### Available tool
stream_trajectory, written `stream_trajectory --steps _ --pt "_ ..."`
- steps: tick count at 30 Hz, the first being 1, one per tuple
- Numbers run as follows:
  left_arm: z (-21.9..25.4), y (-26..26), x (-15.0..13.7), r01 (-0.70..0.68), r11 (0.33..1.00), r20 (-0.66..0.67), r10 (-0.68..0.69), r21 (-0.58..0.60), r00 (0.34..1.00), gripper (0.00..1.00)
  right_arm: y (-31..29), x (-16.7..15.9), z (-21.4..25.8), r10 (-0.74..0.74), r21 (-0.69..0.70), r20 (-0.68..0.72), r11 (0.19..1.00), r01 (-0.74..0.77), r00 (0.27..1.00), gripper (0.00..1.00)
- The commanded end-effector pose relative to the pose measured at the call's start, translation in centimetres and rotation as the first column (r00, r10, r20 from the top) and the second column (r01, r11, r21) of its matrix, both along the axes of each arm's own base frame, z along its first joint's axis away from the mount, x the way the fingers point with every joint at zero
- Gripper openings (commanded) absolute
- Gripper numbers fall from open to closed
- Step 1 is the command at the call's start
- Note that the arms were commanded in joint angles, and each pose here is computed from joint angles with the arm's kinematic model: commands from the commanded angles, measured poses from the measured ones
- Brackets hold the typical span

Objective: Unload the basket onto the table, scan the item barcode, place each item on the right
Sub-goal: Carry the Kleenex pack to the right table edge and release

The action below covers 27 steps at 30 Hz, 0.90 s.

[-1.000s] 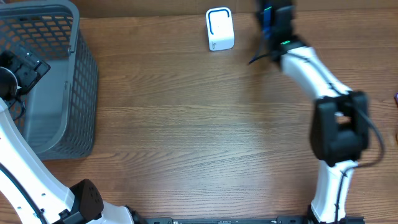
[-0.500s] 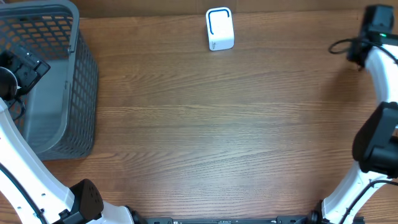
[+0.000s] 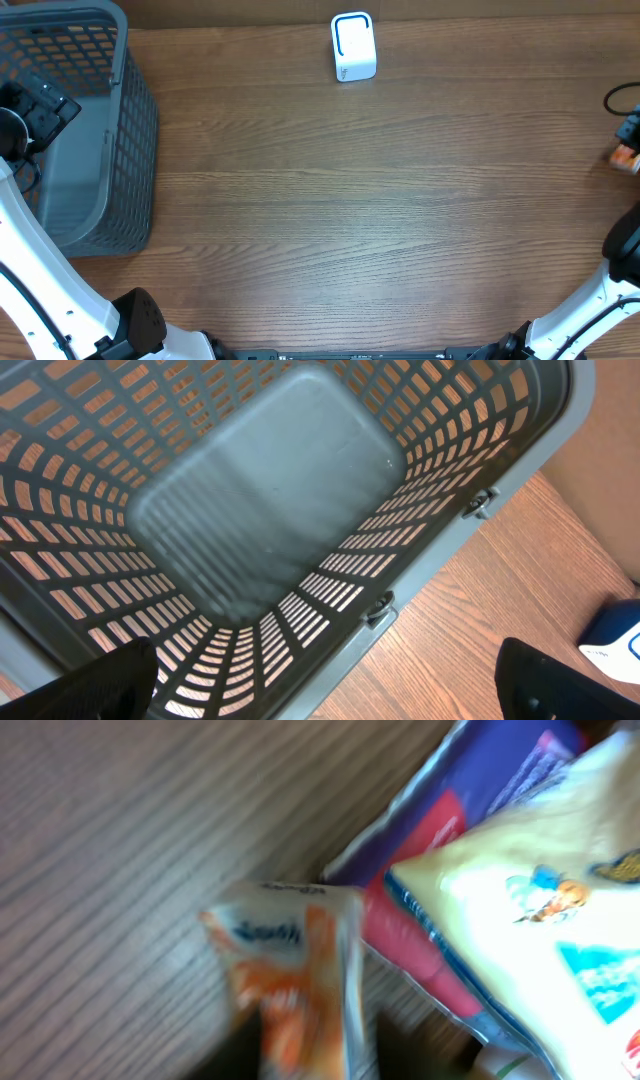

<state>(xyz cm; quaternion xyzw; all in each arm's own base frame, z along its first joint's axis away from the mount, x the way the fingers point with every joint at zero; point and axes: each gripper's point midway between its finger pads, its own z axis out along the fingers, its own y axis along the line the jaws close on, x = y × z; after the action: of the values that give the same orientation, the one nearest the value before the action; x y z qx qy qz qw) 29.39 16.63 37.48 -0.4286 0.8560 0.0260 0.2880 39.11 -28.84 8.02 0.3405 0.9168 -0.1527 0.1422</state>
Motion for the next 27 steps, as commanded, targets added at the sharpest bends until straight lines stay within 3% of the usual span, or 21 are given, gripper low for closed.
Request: stream_trajectory --steps 1,4,6,11,14,17,22,27 --pt "0.0 0.1 0.0 -0.010 1.000 0.005 0.010 -0.008 1.000 1.00 0.7 0.0 -0.2 0.007 0.038 0.012 0.999 -0.008 1.000 0.61" --pt "0.0 0.1 0.0 -0.010 1.000 0.005 0.010 -0.008 1.000 1.00 0.9 0.0 0.2 0.010 0.037 0.013 0.999 -0.010 1.000 0.80" --pt "0.0 0.1 0.0 -0.010 1.000 0.005 0.010 -0.008 1.000 1.00 1.1 0.1 1.2 0.011 0.028 0.030 1.000 -0.012 0.999 0.87" --pt "0.0 0.1 0.0 -0.010 1.000 0.005 0.010 -0.008 1.000 1.00 2.1 0.8 6.8 0.042 -0.002 0.160 0.999 -0.042 0.986 0.88" --pt "0.0 0.1 0.0 -0.010 1.000 0.005 0.010 -0.008 1.000 1.00 4.6 1.1 12.6 0.101 0.022 0.322 0.993 -0.114 0.941 0.88" --pt "0.0 0.1 0.0 -0.010 1.000 0.005 0.010 -0.008 1.000 1.00 7.8 0.5 17.7 0.134 0.065 0.463 0.981 -0.185 0.876 0.96" --pt "0.0 0.1 0.0 -0.010 1.000 0.005 0.010 -0.008 1.000 1.00 13.5 -3.1 23.3 0.169 0.135 0.571 0.946 -0.295 0.803 1.00" --pt "0.0 0.0 0.0 -0.010 1.000 0.005 0.010 -0.008 1.000 1.00 17.2 -8.1 25.4 0.170 0.178 0.564 0.931 -0.320 0.808 1.00"
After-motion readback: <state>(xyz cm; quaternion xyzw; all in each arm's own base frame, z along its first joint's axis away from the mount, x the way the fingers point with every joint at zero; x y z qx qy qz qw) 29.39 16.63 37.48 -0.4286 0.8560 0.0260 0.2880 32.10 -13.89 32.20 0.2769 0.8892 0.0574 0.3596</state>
